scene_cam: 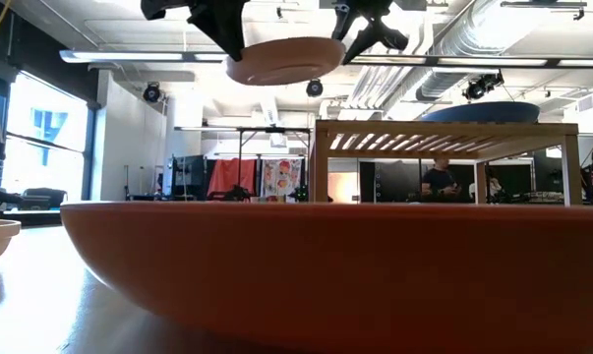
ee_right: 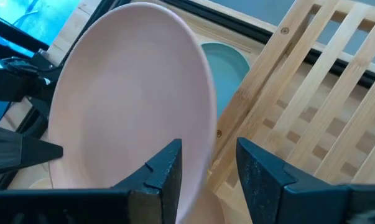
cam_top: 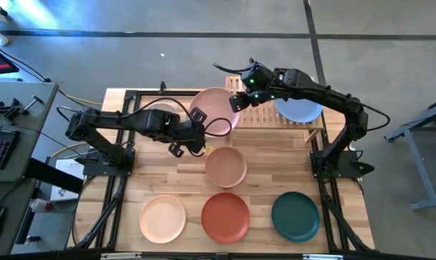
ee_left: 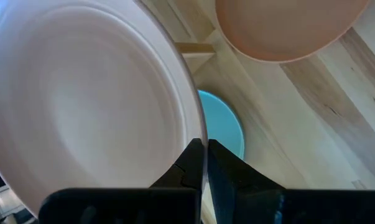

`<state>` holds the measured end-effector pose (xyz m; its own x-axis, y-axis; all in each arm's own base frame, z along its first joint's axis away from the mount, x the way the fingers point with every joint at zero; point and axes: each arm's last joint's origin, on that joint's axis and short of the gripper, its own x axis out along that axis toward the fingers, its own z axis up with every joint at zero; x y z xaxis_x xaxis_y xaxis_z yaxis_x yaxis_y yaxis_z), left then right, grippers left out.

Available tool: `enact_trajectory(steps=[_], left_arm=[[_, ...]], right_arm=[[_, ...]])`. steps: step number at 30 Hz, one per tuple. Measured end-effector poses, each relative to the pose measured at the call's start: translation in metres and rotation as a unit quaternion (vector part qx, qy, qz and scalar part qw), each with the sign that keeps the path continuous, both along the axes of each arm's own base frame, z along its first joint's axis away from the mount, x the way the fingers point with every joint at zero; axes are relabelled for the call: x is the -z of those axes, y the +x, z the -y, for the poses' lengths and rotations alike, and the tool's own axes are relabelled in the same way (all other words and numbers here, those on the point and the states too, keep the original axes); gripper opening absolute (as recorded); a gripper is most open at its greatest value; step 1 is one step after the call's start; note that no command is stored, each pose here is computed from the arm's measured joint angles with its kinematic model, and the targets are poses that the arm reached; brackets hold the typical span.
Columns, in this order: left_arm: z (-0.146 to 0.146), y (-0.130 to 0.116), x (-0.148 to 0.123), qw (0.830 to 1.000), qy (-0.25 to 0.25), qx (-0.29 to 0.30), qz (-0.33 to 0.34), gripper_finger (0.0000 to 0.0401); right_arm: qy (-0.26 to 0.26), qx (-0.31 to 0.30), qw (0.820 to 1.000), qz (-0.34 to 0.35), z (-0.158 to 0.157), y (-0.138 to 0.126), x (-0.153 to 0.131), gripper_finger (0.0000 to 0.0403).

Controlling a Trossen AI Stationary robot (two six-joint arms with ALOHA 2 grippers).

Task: Place and stack plates onto a shelf
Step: Stack the pink plate on top of the blue plate on the shelf

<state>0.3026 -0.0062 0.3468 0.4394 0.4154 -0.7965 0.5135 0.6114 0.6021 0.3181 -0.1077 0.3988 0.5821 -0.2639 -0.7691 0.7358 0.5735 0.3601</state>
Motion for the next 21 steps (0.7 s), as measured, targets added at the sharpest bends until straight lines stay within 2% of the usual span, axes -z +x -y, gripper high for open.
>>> enact_trajectory(steps=[13,21], left_arm=[[-0.0006,0.0020,-0.0013,1.000,0.023,0.010,0.004,0.0000],[-0.0006,0.0023,-0.0014,1.000,0.023,0.010,0.005,0.0000]], right_arm=[[0.022,0.015,0.999,-0.026,-0.0045,-0.0038,0.0039,0.0122],[0.023,0.014,0.999,-0.027,-0.0048,-0.0038,0.0042,0.0041]])
